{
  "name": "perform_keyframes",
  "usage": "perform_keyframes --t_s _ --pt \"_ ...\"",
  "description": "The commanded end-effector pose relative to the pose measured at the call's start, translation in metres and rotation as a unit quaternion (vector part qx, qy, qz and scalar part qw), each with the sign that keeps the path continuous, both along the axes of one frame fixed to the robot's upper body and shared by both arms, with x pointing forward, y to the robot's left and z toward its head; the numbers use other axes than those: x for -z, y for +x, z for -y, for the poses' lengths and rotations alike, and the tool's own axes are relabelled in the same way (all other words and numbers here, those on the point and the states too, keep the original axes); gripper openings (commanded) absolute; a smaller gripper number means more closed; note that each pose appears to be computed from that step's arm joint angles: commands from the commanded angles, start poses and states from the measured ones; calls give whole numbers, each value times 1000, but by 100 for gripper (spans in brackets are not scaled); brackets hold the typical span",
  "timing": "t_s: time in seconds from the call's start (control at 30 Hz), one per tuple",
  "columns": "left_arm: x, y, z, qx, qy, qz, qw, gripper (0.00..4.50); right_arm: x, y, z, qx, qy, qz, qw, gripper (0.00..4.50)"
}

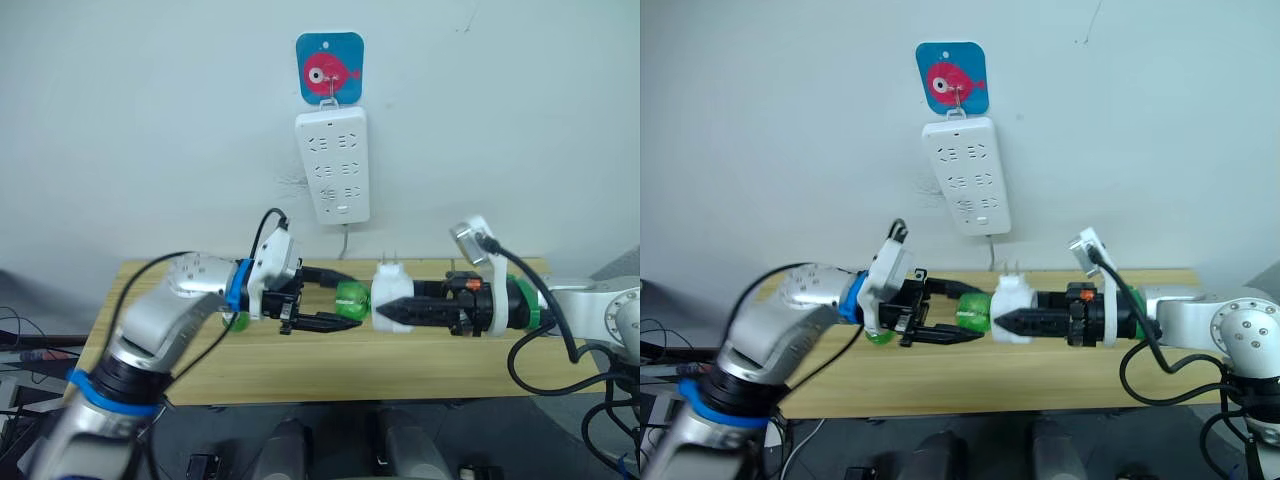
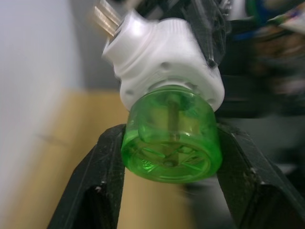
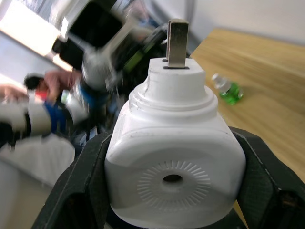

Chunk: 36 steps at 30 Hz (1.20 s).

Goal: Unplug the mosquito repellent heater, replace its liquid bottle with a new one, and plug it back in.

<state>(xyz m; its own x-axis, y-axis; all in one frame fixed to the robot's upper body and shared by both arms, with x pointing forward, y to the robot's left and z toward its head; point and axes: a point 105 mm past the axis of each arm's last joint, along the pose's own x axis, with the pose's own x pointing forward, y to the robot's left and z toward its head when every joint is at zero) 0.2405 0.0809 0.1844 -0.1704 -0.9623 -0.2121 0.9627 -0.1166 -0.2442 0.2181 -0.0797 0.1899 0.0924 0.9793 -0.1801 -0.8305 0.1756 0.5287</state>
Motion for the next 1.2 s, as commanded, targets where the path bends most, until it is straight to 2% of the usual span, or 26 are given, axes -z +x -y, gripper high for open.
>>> perform_keyframes --t_s 0.03,0.2,0.23,0.27,0.37,0.5,0.57,0.7,0.83,1.0,1.2 --pt "-20 2 -11 -9 -8 -89 996 234 3 -7 3 -16 -23 13 1000 298" --pt "-15 14 -10 -40 0 -54 998 234 2 -5 3 -9 -14 12 1000 298" --pt "-11 15 -11 -42 8 -17 999 234 1 -4 3 -3 -10 8 1000 298" --pt "-8 15 -12 -39 15 8 999 305 1 -3 4 0 -7 6 1000 298" --pt "-3 14 -10 -47 -4 76 996 385 -1 2 6 17 6 -7 1000 298" --pt "6 17 -17 -70 -18 173 982 386 -1 8 10 38 15 -21 999 298" --pt "10 17 -23 -69 -17 228 971 386 -2 12 11 49 20 -27 998 298" --pt "20 25 -37 -93 -25 355 930 386 -4 20 14 73 33 -41 996 298" --pt "12 21 -27 -82 -83 449 886 386 -5 22 14 78 37 -51 995 298" --pt "11 13 -6 -63 -124 475 869 386 -3 23 12 80 26 -54 995 298" --pt "13 12 7 -57 -139 463 873 386 -3 22 9 75 21 -51 996 298"
